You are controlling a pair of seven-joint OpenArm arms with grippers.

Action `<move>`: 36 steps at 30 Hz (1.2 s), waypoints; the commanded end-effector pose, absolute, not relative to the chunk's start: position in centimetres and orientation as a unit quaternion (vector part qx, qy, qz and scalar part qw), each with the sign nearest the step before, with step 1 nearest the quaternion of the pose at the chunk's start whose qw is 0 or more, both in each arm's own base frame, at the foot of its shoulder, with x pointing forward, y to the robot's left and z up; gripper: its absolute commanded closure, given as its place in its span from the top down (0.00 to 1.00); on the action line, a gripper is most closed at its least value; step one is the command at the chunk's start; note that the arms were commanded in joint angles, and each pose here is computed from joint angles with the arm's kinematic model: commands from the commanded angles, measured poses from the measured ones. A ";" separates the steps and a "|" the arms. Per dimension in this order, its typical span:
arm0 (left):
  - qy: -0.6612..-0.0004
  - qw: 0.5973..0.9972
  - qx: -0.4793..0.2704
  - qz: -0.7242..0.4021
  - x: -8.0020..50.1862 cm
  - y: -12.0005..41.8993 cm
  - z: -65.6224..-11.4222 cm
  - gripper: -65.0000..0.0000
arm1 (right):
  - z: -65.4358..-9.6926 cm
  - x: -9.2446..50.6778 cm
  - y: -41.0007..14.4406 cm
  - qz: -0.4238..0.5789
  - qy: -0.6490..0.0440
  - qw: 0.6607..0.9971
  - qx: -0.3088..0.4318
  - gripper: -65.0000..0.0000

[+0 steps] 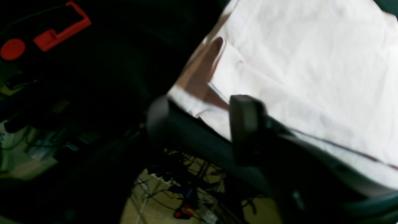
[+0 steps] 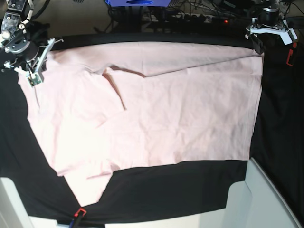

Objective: Fold the T-shirt properly
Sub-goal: 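Release the collar-side corners and lift both grippers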

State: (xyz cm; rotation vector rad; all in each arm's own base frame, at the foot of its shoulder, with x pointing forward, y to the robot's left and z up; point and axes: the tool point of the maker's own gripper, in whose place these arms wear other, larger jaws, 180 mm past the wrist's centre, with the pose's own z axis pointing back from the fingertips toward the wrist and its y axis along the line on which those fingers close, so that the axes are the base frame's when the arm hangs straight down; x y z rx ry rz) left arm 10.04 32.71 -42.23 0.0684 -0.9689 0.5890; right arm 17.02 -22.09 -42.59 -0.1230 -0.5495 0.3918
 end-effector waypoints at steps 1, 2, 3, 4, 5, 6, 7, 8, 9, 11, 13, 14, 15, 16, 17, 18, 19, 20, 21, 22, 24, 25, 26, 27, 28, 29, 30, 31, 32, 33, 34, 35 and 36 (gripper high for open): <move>-0.474 0.836 0.037 0.275 10.3 33.4 -41.3 0.54 | -41.8 17.6 -22.3 0.193 -0.285 0.936 -0.066 0.01; -0.474 0.836 0.037 0.274 10.3 33.4 -41.3 0.55 | -41.8 17.6 -22.3 0.193 -0.285 0.936 -0.066 0.01; -0.478 0.833 0.036 0.275 10.7 33.4 -41.2 0.55 | -41.8 17.6 -22.3 0.193 -0.285 0.937 -0.066 0.01; -0.481 0.832 0.035 0.275 11.0 33.4 -41.2 0.55 | -41.8 17.6 -22.3 0.193 -0.285 0.937 -0.066 0.01; -0.479 0.832 0.034 0.277 11.0 33.4 -41.5 0.55 | -41.8 17.6 -22.3 0.193 -0.286 0.936 -0.065 0.01; -0.476 0.833 0.032 0.280 11.0 33.3 -41.8 0.54 | -41.8 17.6 -22.3 0.193 -0.286 0.936 -0.065 0.01; -0.479 0.831 0.028 0.282 11.5 33.2 -41.9 0.54 | -41.8 17.6 -22.3 0.193 -0.286 0.936 -0.065 0.01; -0.481 0.829 0.027 0.285 11.8 33.1 -42.0 0.54 | -41.8 17.6 -22.3 0.193 -0.286 0.936 -0.065 0.01; -0.480 0.828 0.025 0.288 11.9 32.9 -42.2 0.54 | -41.8 17.6 -22.3 0.193 -0.286 0.936 -0.065 0.01; -0.480 0.826 0.022 0.294 12.1 33.0 -42.6 0.54 | -41.9 17.6 -22.3 0.193 -0.285 0.937 -0.065 0.01; -0.476 0.827 0.021 0.298 12.2 32.9 -43.0 0.54 | -41.9 17.5 -22.3 0.193 -0.284 0.937 -0.066 0.01; -0.475 0.827 0.020 0.301 12.2 32.9 -43.2 0.54 | -41.9 17.5 -22.3 0.193 -0.284 0.937 -0.066 0.01; -0.474 0.827 0.020 0.302 12.1 32.9 -43.4 0.54 | -41.9 17.5 -22.3 0.193 -0.284 0.937 -0.066 0.01; -0.473 0.827 0.020 0.304 12.1 32.9 -43.5 0.54 | -41.9 17.5 -22.3 0.192 -0.284 0.937 -0.065 0.01; -0.474 0.827 0.016 0.303 12.4 32.7 -43.5 0.53 | -41.9 17.5 -22.3 0.192 -0.284 0.937 -0.065 0.01; -0.474 0.828 0.011 0.301 12.7 32.3 -43.6 0.53 | -41.9 17.5 -22.3 0.192 -0.284 0.937 -0.065 0.01; -0.472 0.830 0.005 0.297 12.8 31.8 -43.8 0.53 | -41.9 17.5 -22.3 0.192 -0.284 0.937 -0.065 0.01; -0.472 0.831 0.001 0.295 13.1 31.5 -43.9 0.53 | -41.9 17.6 -22.2 0.193 -0.284 0.937 -0.065 0.01; -0.471 0.832 -0.003 0.293 13.2 31.2 -44.0 0.53 | -41.9 17.5 -22.2 0.192 -0.284 0.937 -0.064 0.01; -0.470 0.833 -0.007 0.291 13.4 30.8 -44.1 0.53 | -41.9 17.5 -22.2 0.192 -0.284 0.937 -0.064 0.01; -0.473 0.833 -0.020 0.285 14.3 29.9 -44.2 0.53 | -41.9 17.5 -22.2 0.192 -0.283 0.937 -0.065 0.01; -0.473 0.834 -0.022 0.283 14.5 29.7 -44.2 0.53 | -42.0 17.5 -22.2 0.192 -0.282 0.938 -0.065 0.01; -0.474 0.834 -0.023 0.283 14.6 29.6 -44.2 0.53 | -42.0 17.5 -22.2 0.192 -0.282 0.938 -0.065 0.01; -0.474 0.833 -0.024 0.284 14.6 29.6 -44.2 0.52 | -42.0 17.5 -22.2 0.192 -0.282 0.938 -0.065 0.01; -0.474 0.833 -0.024 0.284 14.6 29.6 -44.2 0.48 | -41.9 17.4 -22.3 0.191 -0.281 0.938 -0.065 0.01; -0.474 0.833 -0.025 0.285 14.6 29.6 -44.2 0.41 | -41.9 17.4 -22.3 0.191 -0.281 0.938 -0.065 0.01; -0.474 0.833 -0.025 0.285 14.6 29.6 -44.2 0.31 | -41.9 17.4 -22.3 0.191 -0.281 0.938 -0.065 0.01; -0.475 0.832 -0.024 0.285 14.6 29.6 -44.2 0.21 | -41.9 17.4 -22.3 0.191 -0.281 0.938 -0.065 0.01; -0.475 0.832 -0.025 0.286 14.6 29.6 -44.2 0.13 | -41.9 17.4 -22.3 0.191 -0.281 0.938 -0.065 0.01; -0.475 0.832 -0.025 0.286 14.6 29.6 -44.2 0.09 | -41.9 17.4 -22.3 0.191 -0.281 0.938 -0.065 0.01; -0.476 0.832 -0.025 0.285 14.7 29.6 -44.1 0.07 | -42.0 17.5 -22.2 0.192 -0.282 0.938 -0.065 0.01; -0.476 0.832 -0.025 0.285 14.7 29.6 -44.1 0.06 | -42.0 17.5 -22.2 0.192 -0.282 0.938 -0.065 0.01; -0.476 0.831 -0.024 0.286 14.7 29.7 -44.1 0.05 | -42.0 17.5 -22.2 0.192 -0.282 0.938 -0.065 0.01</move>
